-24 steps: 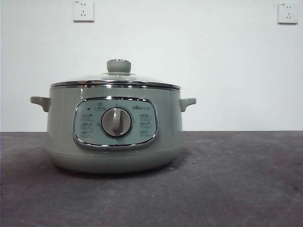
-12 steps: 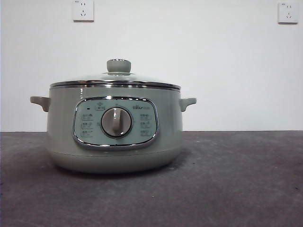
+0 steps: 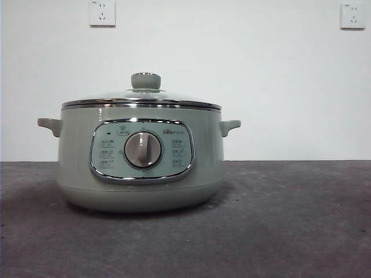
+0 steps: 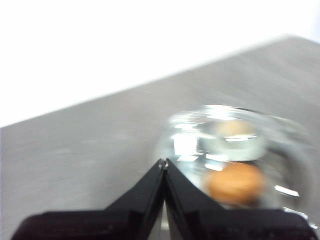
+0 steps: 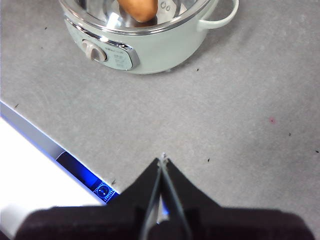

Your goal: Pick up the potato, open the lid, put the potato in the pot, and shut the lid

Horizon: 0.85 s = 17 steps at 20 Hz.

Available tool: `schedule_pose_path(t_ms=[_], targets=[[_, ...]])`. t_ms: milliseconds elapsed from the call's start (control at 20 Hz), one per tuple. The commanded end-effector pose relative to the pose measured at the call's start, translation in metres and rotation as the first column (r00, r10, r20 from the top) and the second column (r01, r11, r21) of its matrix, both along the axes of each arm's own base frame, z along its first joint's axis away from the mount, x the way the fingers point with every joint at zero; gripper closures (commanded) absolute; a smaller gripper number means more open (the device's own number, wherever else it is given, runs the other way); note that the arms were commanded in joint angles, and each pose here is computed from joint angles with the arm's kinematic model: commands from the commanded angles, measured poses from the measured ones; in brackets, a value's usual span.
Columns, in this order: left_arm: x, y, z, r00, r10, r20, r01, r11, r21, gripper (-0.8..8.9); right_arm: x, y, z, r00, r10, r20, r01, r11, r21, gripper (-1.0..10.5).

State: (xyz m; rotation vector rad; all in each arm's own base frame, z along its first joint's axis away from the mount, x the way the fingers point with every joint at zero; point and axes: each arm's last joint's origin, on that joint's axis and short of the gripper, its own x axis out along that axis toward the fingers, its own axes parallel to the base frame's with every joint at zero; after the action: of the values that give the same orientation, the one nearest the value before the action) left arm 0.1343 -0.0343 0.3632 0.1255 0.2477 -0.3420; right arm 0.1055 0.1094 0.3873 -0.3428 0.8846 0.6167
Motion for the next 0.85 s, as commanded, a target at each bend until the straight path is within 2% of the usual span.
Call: schedule_pose_path(t_ms=[50,200,350,500,650,850], targets=[[-0.009,0.013,-0.069,0.994,0.09,0.062,-0.086,0.994,-0.069,8.16,0.001,0.001,-0.003,1.0,-0.006,-0.002,0.006,1.0,-0.004,9.5],[-0.024,0.023,-0.14,0.979,0.162,0.126,-0.151,0.984,-0.089,8.16,0.001,0.001,-0.003,1.0,-0.006,-0.002,0.006,1.0,-0.004,9.5],[-0.032,0.025,-0.181,0.974,0.18,0.141,-0.168,0.981,-0.096,8.16,0.001,0.001,-0.003,1.0,-0.006,-0.003,0.006,1.0,-0.004,9.5],[-0.034,0.026,-0.203,0.971,0.188,0.148,-0.172,0.978,-0.117,8.16,0.001,0.001,-0.003,1.0,-0.006,-0.002,0.006,1.0,-0.004,9.5],[-0.038,0.027,-0.206,0.964,0.224,0.146,-0.208,0.971,-0.115,8.16,0.001,0.001,-0.003,1.0,-0.006,-0.003,0.006,1.0,-0.004,9.5],[-0.038,0.027,-0.213,0.967,0.24,0.079,-0.232,0.967,-0.1,8.15,0.001,0.001,-0.002,1.0,-0.006,0.001,0.006,1.0,0.001,9.5]])
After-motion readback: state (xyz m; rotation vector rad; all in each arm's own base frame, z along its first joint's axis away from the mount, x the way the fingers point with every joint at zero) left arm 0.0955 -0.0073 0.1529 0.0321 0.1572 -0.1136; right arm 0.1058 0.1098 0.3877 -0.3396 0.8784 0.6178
